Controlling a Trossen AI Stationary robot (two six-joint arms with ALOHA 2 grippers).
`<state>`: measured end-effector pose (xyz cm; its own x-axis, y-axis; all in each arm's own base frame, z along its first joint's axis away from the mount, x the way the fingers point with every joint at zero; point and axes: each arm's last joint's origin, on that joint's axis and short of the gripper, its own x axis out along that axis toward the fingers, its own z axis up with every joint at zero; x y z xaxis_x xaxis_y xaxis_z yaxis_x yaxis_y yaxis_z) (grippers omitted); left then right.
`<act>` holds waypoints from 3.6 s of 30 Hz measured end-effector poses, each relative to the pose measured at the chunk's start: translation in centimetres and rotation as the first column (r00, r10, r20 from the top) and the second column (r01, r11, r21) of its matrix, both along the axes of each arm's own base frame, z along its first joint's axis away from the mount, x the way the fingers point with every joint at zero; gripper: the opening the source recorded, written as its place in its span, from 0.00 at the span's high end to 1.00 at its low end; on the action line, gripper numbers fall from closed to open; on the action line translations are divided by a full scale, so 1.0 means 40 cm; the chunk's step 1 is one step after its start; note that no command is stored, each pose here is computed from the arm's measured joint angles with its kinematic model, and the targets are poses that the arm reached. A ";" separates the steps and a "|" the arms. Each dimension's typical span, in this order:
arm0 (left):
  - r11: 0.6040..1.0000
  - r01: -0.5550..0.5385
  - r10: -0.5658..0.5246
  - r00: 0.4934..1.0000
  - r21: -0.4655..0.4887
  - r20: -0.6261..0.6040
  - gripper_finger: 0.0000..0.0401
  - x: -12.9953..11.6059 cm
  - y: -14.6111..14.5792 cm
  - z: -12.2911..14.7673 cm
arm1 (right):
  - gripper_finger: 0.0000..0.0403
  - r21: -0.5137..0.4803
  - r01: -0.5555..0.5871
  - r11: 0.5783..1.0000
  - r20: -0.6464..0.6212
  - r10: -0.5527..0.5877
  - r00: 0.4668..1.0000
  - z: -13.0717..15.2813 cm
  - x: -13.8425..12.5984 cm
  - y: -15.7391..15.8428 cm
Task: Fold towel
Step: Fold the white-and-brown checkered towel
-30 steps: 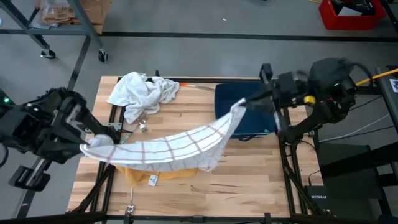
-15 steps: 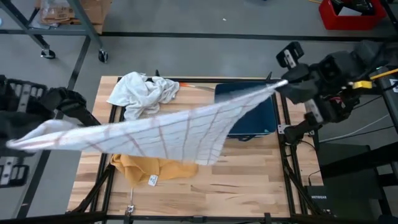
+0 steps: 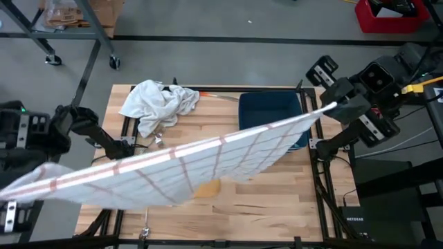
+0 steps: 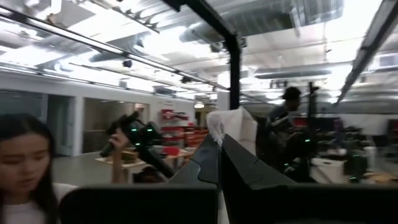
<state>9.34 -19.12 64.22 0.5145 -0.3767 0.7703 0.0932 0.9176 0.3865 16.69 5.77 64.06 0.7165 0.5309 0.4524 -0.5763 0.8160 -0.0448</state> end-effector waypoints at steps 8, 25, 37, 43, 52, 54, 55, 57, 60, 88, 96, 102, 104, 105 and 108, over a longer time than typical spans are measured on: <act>0.988 -0.152 0.152 0.982 -0.004 0.111 1.00 0.009 -0.022 -0.001 | 0.99 0.029 -0.044 0.999 0.040 0.043 0.998 0.012 -0.008 0.000; 0.997 -0.068 0.068 0.998 0.042 0.006 1.00 0.048 -0.089 -0.036 | 0.99 0.115 -0.194 0.974 -0.217 0.215 0.952 -0.036 0.057 0.052; 0.896 -0.408 0.422 0.905 0.177 -0.050 1.00 0.078 -0.102 -0.055 | 0.99 0.043 0.043 0.998 -0.372 -0.024 0.928 -0.087 0.100 0.066; 0.776 -0.596 0.629 0.759 0.208 -0.171 1.00 0.097 -0.070 -0.055 | 0.99 -0.113 0.264 0.958 -0.388 -0.287 0.876 -0.112 0.110 0.053; 0.560 -0.764 0.819 0.449 0.321 -0.358 1.00 0.138 -0.009 -0.061 | 0.99 -0.388 0.551 0.739 -0.363 -0.671 0.646 -0.151 0.118 0.012; 0.528 -0.778 0.833 0.395 0.340 -0.387 1.00 0.145 0.004 -0.062 | 0.99 -0.420 0.563 0.712 -0.376 -0.701 0.606 -0.160 0.122 -0.005; 0.515 -0.783 0.837 0.372 0.348 -0.402 1.00 0.148 0.009 -0.062 | 0.99 -0.433 0.569 0.699 -0.382 -0.714 0.587 -0.165 0.124 -0.015; 0.489 -0.789 0.845 0.323 0.372 -0.426 1.00 0.153 0.021 -0.063 | 0.99 -0.454 0.580 0.676 -0.393 -0.737 0.550 -0.172 0.127 -0.034; 0.478 -0.796 0.846 0.305 0.371 -0.437 1.00 0.154 0.034 -0.060 | 0.99 -0.486 0.595 0.640 -0.409 -0.768 0.492 -0.184 0.139 -0.061; 0.679 -0.725 0.658 0.532 0.116 -0.533 1.00 -0.039 0.226 0.025 | 0.99 -0.356 0.554 0.753 -0.245 -0.647 0.722 -0.098 0.013 -0.088; 0.722 -0.690 0.560 0.626 -0.051 -0.543 1.00 -0.073 0.294 0.042 | 0.99 -0.411 0.671 0.617 -0.081 -0.758 0.647 -0.070 -0.042 -0.105; 0.684 -0.727 0.600 0.606 -0.058 -0.523 1.00 -0.109 0.378 0.052 | 0.99 -0.394 0.826 0.403 0.116 -0.870 0.480 -0.030 -0.043 -0.116; 0.671 -0.737 0.598 0.602 -0.081 -0.529 1.00 -0.123 0.410 0.054 | 0.99 -0.387 0.851 0.356 0.172 -0.878 0.446 -0.020 -0.037 -0.122; 0.666 -0.740 0.594 0.603 -0.095 -0.533 1.00 -0.131 0.426 0.055 | 0.99 -0.384 0.858 0.340 0.192 -0.880 0.434 -0.017 -0.033 -0.126; 0.654 -0.742 0.571 0.613 -0.150 -0.546 1.00 -0.154 0.470 0.055 | 0.99 -0.366 0.878 0.309 0.212 -0.891 0.402 -0.013 -0.013 -0.143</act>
